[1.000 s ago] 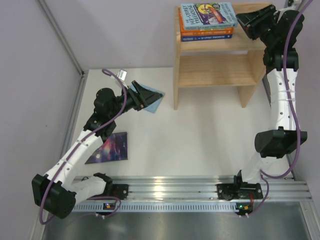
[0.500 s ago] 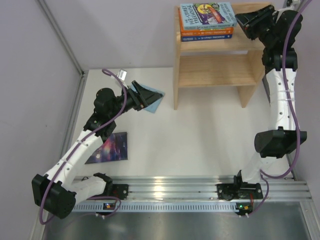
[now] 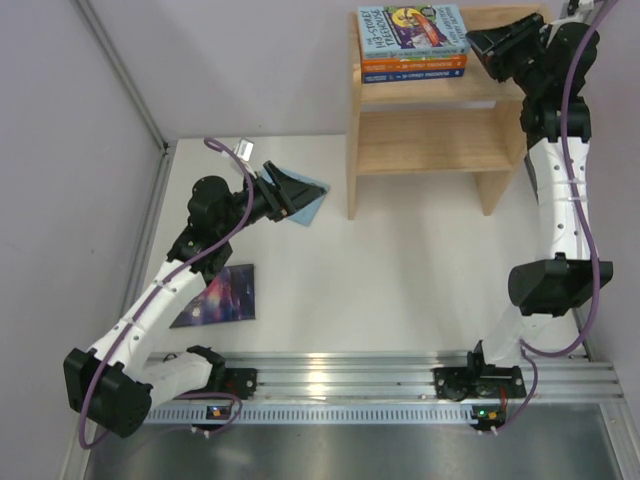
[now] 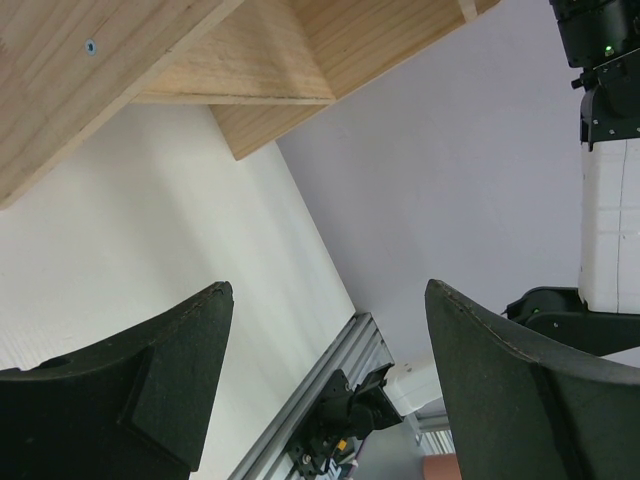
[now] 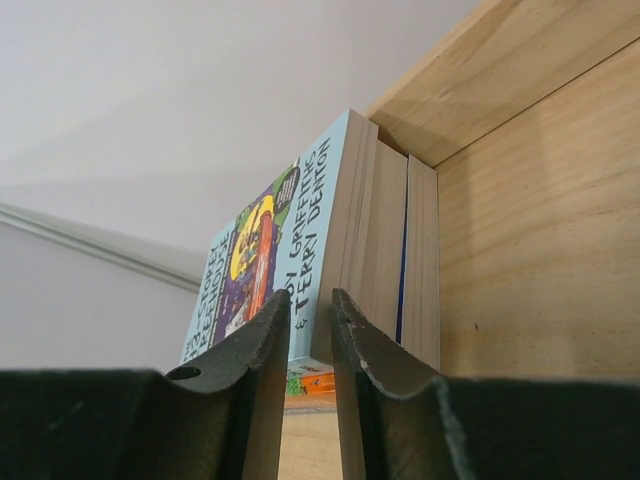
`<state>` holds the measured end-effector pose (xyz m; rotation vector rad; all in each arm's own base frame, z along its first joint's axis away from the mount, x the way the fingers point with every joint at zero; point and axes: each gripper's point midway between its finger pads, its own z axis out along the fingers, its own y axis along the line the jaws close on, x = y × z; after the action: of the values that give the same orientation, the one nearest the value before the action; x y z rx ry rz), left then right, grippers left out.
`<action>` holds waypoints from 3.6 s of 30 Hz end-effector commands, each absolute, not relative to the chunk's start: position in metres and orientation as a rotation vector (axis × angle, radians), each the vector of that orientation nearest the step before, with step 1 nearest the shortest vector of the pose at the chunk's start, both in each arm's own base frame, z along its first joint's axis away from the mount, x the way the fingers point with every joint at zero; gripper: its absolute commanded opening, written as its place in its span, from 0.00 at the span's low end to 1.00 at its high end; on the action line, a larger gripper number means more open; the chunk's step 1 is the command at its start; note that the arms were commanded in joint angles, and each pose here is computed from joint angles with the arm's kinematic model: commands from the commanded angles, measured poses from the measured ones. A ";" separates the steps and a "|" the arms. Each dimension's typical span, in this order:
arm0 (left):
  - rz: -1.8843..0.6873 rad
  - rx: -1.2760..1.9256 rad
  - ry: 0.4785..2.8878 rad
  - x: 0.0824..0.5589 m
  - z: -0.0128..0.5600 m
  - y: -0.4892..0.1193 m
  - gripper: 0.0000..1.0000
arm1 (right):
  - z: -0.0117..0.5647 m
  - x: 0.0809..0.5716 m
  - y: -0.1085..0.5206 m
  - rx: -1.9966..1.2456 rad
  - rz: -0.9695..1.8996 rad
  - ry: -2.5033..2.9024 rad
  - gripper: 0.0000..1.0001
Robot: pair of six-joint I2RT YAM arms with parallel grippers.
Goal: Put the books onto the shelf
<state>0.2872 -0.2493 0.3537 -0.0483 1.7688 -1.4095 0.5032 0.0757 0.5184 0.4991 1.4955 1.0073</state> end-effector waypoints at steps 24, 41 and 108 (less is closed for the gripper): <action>-1.413 -0.030 1.697 0.285 0.371 -0.245 0.83 | 0.541 0.475 0.083 0.468 1.020 1.446 0.22; -1.406 -0.029 1.699 0.289 0.371 -0.246 0.82 | 0.541 0.475 0.085 0.454 1.020 1.447 0.21; 0.444 -1.988 1.526 0.227 0.079 0.157 0.95 | 0.210 0.284 0.457 -0.055 1.062 2.152 0.70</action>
<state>0.2398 0.1282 0.0652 -2.0413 1.6555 0.2791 0.2701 0.4116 0.1725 -0.1391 2.3021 0.9264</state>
